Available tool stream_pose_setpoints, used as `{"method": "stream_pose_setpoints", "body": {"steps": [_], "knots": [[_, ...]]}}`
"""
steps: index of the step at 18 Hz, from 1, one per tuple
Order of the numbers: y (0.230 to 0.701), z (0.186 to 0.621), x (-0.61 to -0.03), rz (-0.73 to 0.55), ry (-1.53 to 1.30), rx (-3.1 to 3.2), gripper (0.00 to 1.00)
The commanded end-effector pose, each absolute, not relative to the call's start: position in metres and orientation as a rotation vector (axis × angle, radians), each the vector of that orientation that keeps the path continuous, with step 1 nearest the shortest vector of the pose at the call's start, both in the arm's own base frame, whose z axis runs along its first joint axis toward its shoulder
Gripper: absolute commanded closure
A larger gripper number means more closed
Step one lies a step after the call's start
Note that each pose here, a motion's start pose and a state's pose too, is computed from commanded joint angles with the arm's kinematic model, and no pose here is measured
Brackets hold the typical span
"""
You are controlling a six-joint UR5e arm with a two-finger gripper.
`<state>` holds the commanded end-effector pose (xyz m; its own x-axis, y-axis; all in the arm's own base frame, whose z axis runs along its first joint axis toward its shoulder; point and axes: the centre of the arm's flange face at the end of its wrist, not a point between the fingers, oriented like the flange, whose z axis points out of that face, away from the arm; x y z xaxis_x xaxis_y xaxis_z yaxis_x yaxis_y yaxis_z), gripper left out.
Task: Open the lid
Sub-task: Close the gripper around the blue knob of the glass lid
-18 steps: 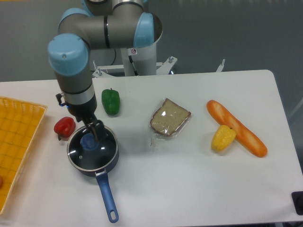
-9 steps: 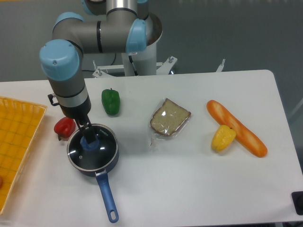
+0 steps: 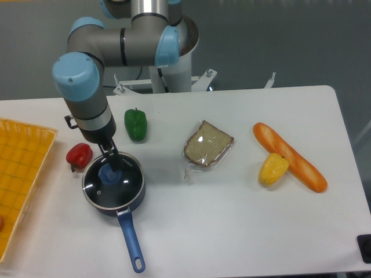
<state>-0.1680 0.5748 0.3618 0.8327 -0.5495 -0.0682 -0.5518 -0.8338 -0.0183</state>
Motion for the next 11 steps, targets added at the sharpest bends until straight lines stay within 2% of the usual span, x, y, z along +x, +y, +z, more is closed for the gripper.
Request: {"method": "stream_pose_setpoints", "body": {"steps": [5,11], "knots": [[0.583,0.351,-0.17,0.075,0.748,-3.027,0.0],[0.597,0.344,-0.177,0.071,0.753,-3.028,0.0]]}}
